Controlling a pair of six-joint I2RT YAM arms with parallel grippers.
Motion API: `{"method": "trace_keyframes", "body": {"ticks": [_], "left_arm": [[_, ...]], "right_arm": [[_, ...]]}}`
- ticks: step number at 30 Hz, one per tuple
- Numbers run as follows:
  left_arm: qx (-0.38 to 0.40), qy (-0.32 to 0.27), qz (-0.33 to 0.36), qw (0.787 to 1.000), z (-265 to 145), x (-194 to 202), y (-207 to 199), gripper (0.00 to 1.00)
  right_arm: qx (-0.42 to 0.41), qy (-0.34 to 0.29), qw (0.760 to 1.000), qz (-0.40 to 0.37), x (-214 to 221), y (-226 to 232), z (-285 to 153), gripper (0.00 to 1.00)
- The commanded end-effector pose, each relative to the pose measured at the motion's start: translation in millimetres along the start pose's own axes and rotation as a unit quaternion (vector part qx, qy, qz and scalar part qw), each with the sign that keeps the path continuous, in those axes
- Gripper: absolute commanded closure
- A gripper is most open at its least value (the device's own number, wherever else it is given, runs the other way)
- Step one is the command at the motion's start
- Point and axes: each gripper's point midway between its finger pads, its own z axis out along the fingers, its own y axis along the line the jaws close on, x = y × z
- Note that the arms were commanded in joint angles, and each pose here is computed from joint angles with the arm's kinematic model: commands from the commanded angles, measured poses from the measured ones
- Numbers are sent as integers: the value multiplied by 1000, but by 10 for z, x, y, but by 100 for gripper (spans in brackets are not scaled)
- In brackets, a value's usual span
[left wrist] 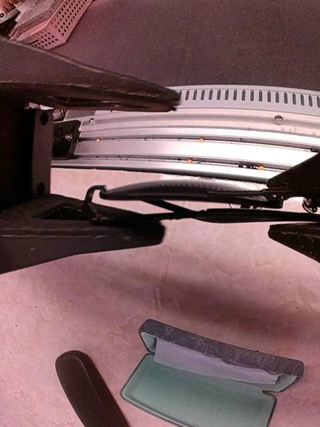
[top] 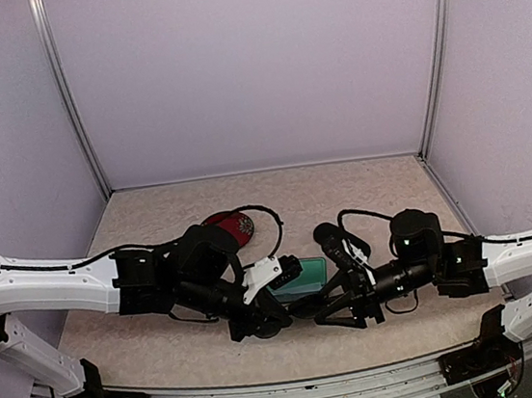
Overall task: Organize the sunglasses
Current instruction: Pass from the right arm to the left, then adjust the opened sunglasses case at the center of the board.
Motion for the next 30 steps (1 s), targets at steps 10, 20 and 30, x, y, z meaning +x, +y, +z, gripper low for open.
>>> {"method": "trace_keyframes", "body": {"ticks": [10, 20, 30], "left_arm": [[-34, 8, -36, 999, -144, 200, 152, 91], [-69, -9, -59, 996, -230, 154, 353, 89], [-88, -34, -61, 994, -281, 21, 583, 89]], "right_arm": [[197, 8, 974, 108, 166, -951, -396, 37], [308, 56, 922, 229, 513, -1786, -435, 38], [268, 78, 918, 282, 795, -1855, -166, 46]]}}
